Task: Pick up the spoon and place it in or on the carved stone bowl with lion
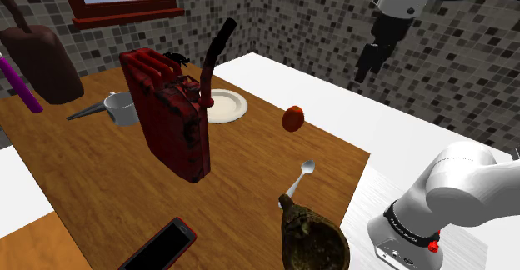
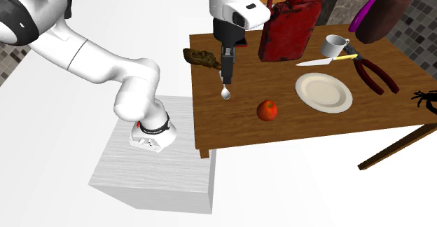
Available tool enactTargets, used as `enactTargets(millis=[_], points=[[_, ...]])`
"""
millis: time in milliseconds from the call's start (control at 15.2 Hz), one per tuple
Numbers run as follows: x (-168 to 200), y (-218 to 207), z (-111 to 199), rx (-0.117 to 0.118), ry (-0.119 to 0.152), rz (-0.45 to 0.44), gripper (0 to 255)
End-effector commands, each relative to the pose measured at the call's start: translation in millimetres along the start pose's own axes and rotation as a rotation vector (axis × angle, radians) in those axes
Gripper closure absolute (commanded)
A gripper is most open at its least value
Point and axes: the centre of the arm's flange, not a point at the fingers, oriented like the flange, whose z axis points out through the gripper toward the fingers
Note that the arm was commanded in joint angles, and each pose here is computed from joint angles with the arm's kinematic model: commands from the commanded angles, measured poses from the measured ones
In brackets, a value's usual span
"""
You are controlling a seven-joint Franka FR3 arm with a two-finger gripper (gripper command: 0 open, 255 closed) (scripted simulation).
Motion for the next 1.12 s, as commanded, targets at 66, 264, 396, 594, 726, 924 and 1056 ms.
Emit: enactTargets(millis=[66, 264, 396, 594, 726, 924, 1056], points=[[1.8, -6.8, 11.0, 0.003, -0.008, -0.008, 0], [6.3, -27.5, 43.9, 0.013, -0.031, -0.032, 0], [8.6, -41.5, 65.8, 0.020, -0.047, -0.048, 0], [10.9, -62.9, 98.4, 0.030, -0.071, -0.072, 0], [11.8, -77.4, 120.1, 0.036, -0.086, -0.088, 0], [12.0, -99.3, 152.5, 0.046, -0.110, -0.113, 0], [11.4, -114.1, 174.0, 0.052, -0.126, -0.129, 0]])
